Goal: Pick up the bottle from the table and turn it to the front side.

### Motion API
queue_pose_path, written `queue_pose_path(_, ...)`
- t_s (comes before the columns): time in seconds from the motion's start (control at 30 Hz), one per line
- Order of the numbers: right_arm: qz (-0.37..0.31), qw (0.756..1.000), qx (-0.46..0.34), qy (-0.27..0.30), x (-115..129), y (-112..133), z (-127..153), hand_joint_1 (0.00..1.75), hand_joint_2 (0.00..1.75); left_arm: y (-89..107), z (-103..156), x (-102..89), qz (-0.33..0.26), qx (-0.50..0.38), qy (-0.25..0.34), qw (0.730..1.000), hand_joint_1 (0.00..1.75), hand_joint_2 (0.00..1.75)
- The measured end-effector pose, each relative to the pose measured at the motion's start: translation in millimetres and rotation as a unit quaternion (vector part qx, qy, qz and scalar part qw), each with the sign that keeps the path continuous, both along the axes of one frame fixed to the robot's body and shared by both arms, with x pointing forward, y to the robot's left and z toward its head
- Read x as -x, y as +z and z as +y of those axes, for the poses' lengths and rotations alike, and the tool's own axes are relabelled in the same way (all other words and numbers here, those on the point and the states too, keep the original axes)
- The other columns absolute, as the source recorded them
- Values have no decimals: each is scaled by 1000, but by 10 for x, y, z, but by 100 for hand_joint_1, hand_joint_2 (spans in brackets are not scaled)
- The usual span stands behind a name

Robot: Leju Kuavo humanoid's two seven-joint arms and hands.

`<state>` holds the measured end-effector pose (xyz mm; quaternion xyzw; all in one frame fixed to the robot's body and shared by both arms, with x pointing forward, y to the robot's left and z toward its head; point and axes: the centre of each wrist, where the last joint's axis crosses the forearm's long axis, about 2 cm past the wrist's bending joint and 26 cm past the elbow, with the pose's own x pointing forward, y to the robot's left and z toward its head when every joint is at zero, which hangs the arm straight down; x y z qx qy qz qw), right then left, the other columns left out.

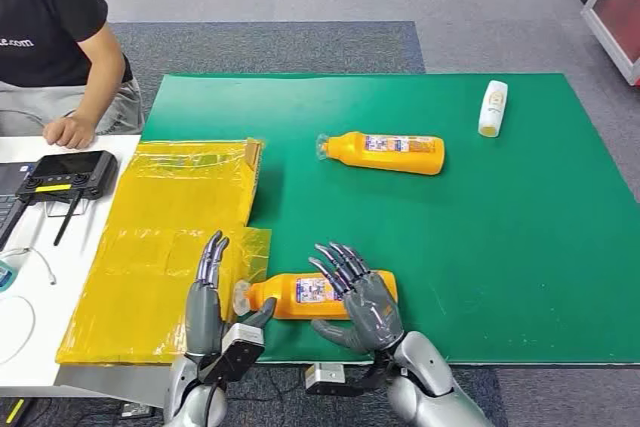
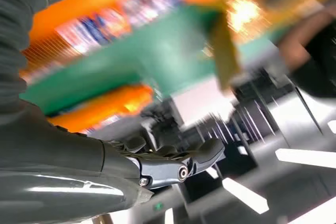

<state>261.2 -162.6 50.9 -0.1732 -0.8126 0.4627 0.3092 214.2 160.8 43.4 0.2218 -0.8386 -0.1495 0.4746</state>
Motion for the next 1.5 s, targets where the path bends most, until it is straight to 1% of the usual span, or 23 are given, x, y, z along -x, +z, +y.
queue_pose_path(0.17,21,999,25,-1,-85,-62,-85,0,175,-2,-4,-15,1,1,0,1000,0,175)
queue_pose_path(0.37,45,998,43,8,-145,-88,-120,0,175,7,-21,-38,3,10,1,1000,0,175)
queue_pose_path(0.53,55,997,56,16,-200,-76,-149,0,175,14,-37,-51,2,13,-1,1000,0,175)
queue_pose_path(0.7,80,991,99,33,-319,-27,-215,0,175,22,-41,-62,1,15,-2,1000,0,175)
queue_pose_path(0.9,132,975,168,57,-545,89,-338,0,175,31,-34,-87,0,17,-1,1000,0,175)
queue_pose_path(1.03,176,955,229,71,-787,251,-422,0,175,39,-26,-106,-2,19,0,1000,0,175)
queue_pose_path(1.13,193,945,254,73,-902,343,-435,0,175,42,-22,-112,-2,19,0,1000,0,175)
queue_pose_path(1.17,197,942,262,73,-930,367,-431,8,175,43,-21,-115,-3,19,0,1000,0,175)
queue_pose_path(1.27,207,933,285,71,-1010,432,-422,138,175,51,-21,-126,-4,19,0,1000,0,175)
queue_pose_path(1.3,210,930,293,71,-1036,452,-421,174,175,52,-21,-129,-4,19,0,1000,0,175)
queue_pose_path(1.5,210,917,334,61,-1154,544,-417,175,175,55,-17,-134,-7,13,-1,1000,0,175)
